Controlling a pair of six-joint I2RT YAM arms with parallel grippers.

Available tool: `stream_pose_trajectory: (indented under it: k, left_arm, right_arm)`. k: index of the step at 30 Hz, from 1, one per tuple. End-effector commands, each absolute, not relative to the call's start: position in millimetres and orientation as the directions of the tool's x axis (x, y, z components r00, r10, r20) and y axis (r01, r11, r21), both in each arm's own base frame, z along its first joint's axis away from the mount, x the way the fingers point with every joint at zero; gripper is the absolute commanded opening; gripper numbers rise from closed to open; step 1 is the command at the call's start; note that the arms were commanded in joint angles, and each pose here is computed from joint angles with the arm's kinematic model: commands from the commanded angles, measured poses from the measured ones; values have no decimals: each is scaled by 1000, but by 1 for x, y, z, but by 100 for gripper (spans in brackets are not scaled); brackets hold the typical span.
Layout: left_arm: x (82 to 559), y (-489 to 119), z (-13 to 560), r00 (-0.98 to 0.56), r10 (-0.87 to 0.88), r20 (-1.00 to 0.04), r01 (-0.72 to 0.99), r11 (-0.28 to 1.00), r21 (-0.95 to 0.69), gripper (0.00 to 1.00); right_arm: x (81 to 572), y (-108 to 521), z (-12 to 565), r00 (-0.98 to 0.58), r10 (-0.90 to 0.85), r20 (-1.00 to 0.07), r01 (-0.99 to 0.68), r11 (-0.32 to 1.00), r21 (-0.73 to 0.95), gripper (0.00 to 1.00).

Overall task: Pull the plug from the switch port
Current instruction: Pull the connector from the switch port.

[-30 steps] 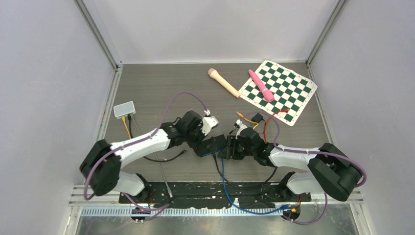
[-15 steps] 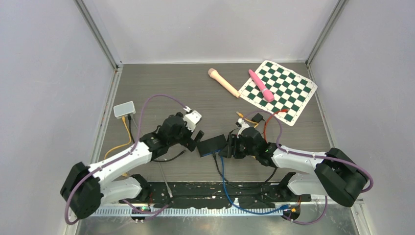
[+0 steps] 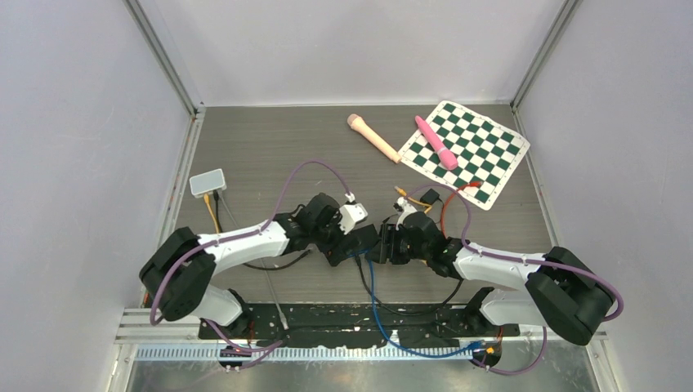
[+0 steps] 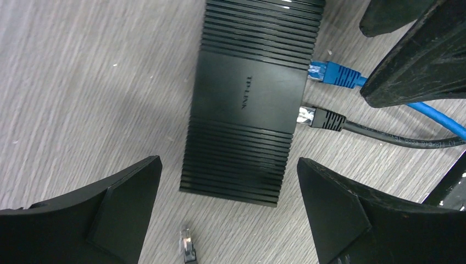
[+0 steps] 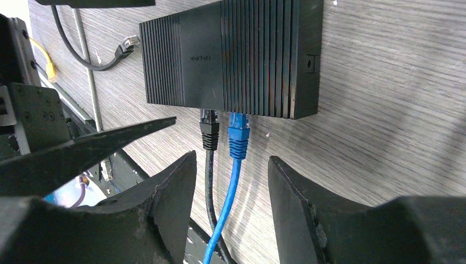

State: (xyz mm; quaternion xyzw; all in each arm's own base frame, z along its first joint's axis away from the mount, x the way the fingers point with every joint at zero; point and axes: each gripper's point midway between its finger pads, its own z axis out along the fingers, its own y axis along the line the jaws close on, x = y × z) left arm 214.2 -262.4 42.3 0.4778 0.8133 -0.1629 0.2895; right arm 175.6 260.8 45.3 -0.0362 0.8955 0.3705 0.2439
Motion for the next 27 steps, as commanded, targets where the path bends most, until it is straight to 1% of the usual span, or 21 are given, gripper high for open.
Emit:
stream_pose_trajectory:
  k: [1, 5, 12, 16, 19, 23, 26, 27]
  left_arm:
    - [215, -278, 47, -330, 696, -638, 900, 436, 11, 97]
    - [215, -275, 40, -340, 716, -610, 899, 437, 11, 95]
    - [211, -276, 28, -373, 734, -568, 898, 440, -21, 88]
    - [210, -275, 24, -387, 737, -555, 894, 447, -30, 81]
    - [210, -275, 26, -386, 735, -558, 894, 448, -29, 77]
    - [210, -275, 28, -383, 731, -564, 895, 446, -29, 68]
    - [209, -275, 28, -383, 730, -566, 895, 444, -33, 63]
    - [209, -276, 28, -382, 730, -567, 896, 443, -34, 62]
  right_arm:
    - [183, 266, 55, -859, 122, -498, -272, 715, 644, 58]
    - [184, 267, 53, -860, 116, -497, -274, 715, 643, 57]
    - [185, 271, 52, -865, 134, -485, -260, 707, 658, 57]
    - [186, 271, 51, -864, 152, -480, -248, 701, 668, 55]
    - [186, 272, 49, -868, 150, -474, -245, 700, 670, 55]
    - [186, 274, 46, -873, 160, -460, -230, 697, 679, 53]
    - [188, 272, 44, -869, 221, -443, -184, 687, 703, 49]
    - [193, 273, 48, -854, 253, -454, -183, 672, 718, 48]
